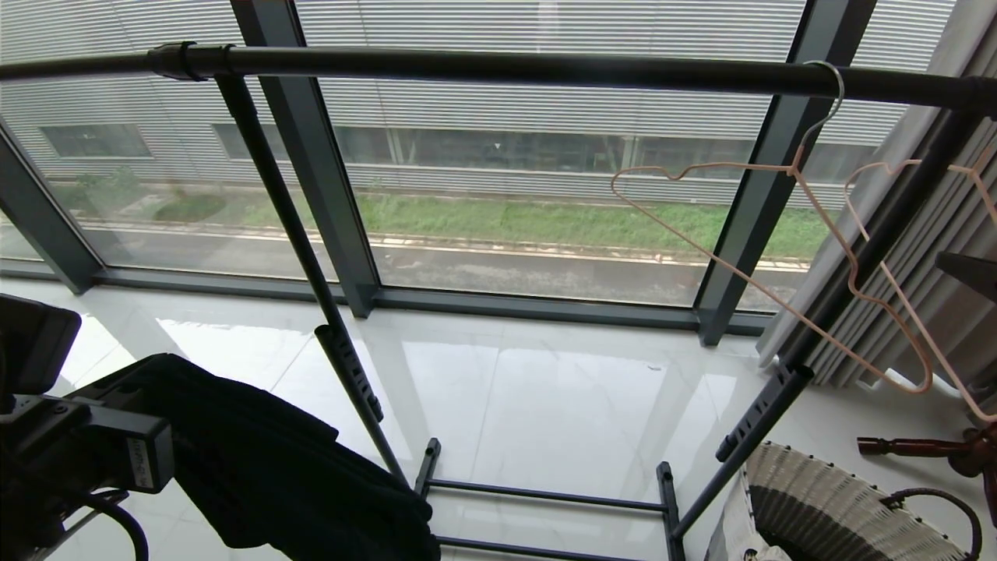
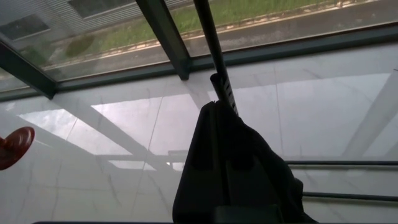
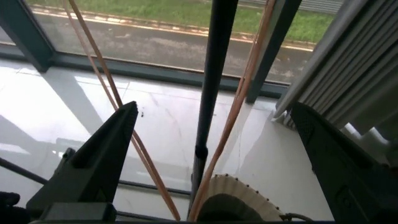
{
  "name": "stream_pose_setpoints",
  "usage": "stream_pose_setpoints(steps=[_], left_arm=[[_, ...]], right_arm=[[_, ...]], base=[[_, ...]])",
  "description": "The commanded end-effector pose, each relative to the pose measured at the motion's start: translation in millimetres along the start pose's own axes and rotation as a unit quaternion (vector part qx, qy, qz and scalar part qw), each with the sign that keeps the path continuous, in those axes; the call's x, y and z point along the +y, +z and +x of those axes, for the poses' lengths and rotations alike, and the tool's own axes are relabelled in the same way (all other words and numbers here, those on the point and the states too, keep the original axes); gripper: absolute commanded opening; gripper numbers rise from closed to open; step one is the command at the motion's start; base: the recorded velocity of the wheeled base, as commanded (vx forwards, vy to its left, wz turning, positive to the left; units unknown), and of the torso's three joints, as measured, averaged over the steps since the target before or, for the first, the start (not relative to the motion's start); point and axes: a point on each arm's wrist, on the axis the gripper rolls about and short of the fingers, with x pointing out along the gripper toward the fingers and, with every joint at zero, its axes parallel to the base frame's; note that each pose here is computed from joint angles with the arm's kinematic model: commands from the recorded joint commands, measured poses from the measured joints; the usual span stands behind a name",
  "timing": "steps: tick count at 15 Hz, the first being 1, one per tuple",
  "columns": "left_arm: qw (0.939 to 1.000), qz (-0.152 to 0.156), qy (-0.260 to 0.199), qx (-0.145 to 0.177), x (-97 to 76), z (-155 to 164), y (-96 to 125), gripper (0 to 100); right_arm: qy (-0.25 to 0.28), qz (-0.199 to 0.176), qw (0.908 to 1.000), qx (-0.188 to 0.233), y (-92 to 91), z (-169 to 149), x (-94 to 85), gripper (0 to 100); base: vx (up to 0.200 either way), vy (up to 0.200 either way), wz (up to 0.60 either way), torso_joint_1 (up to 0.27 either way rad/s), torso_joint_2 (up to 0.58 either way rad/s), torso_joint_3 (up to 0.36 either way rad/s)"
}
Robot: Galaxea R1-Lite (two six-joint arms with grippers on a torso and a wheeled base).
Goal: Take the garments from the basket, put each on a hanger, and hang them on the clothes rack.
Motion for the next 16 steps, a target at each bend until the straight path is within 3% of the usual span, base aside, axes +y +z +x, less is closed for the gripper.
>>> stream_pose_setpoints(steps=[1, 3, 5, 7, 10, 14, 16], left_arm=[[1.0000, 0.001, -0.004, -0.001, -1.1, 0, 0, 0], [1.0000, 0.000, -0.002, -0.002, -0.6, -1, 1, 0], [1.0000, 0.000, -0.002, -0.002, -0.6, -1, 1, 0], [1.0000, 0.000, -0.002, -0.002, -0.6, -1, 1, 0], [1.0000, 0.000, -0.003, -0.001, -0.7, -1, 0, 0], [1.0000, 0.000, -0.003, 0.000, -1.0, 0, 0, 0], [1.0000, 0.001, -0.003, 0.001, -1.2, 0, -1, 0]], right_arm=[[-0.015, 0.006, 0.9999, 0.001, 7.9, 13, -7.5, 100], [-0.032, 0.011, 0.9993, 0.014, 13.0, 29, -17.0, 100], [-0.043, 0.024, 0.9973, 0.055, 15.3, 41, -23.8, 100], [-0.047, 0.065, 0.9923, 0.095, 28.1, 46, -25.3, 100], [-0.052, 0.089, 0.9890, 0.106, 36.0, 62, -29.7, 100], [-0.103, 0.083, 0.9798, 0.150, 26.3, 63, -19.8, 100], [-0.088, 0.093, 0.9807, 0.148, 28.2, 62, -11.2, 100]], base=[[0.000, 0.000, 0.00, 0.000, 0.00, 0.000], [0.000, 0.000, 0.00, 0.000, 0.00, 0.000], [0.000, 0.000, 0.00, 0.000, 0.00, 0.000], [0.000, 0.000, 0.00, 0.000, 0.00, 0.000], [0.000, 0.000, 0.00, 0.000, 0.00, 0.000], [0.000, 0.000, 0.00, 0.000, 0.00, 0.000], [0.000, 0.000, 0.00, 0.000, 0.00, 0.000]])
